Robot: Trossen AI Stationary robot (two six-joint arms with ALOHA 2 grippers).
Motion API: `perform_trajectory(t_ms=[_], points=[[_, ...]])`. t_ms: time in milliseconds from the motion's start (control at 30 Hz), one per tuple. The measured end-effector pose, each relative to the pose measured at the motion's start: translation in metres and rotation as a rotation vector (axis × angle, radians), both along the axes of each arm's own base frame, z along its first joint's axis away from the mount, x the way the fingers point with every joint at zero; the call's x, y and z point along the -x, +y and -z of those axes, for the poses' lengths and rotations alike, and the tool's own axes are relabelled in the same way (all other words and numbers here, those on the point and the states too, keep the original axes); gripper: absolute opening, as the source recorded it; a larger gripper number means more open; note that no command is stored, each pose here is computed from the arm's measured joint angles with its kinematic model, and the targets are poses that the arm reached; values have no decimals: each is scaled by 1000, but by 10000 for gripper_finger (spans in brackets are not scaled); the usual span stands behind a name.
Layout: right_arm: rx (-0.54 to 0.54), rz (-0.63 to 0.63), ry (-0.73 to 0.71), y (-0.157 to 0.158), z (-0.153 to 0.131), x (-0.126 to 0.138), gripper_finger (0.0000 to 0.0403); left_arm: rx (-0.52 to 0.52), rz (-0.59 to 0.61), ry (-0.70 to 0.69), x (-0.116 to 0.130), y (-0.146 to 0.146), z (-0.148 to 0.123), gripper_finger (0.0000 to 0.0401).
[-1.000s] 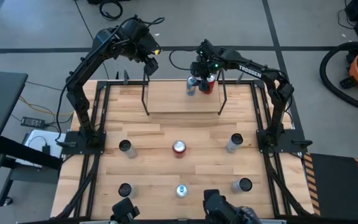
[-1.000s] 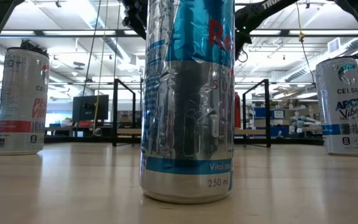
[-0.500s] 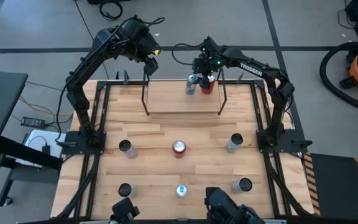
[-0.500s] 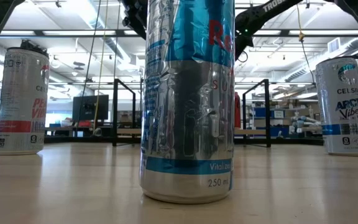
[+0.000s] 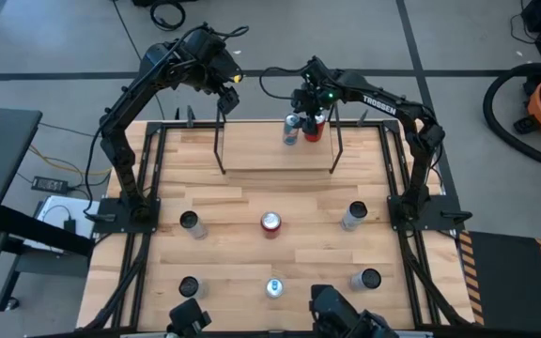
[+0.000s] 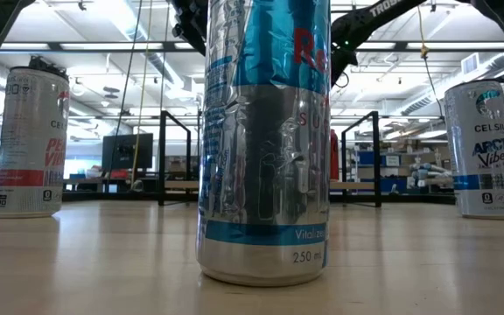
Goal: Place canned beverage on shelf
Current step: Put the top blue soda can on the shelf
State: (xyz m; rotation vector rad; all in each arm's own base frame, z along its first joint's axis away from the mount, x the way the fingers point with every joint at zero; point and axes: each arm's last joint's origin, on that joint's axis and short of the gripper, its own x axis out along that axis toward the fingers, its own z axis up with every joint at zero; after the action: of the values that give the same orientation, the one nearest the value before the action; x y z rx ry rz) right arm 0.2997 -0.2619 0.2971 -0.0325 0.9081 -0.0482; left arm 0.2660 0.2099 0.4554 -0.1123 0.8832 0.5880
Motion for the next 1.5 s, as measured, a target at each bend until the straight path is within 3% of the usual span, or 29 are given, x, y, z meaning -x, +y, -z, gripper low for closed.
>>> perform_trajectory(t_ms=[1500], points=[[81,-7,40,17,-2,-16,271,-8,-1,-11,-1,1,-1,286]])
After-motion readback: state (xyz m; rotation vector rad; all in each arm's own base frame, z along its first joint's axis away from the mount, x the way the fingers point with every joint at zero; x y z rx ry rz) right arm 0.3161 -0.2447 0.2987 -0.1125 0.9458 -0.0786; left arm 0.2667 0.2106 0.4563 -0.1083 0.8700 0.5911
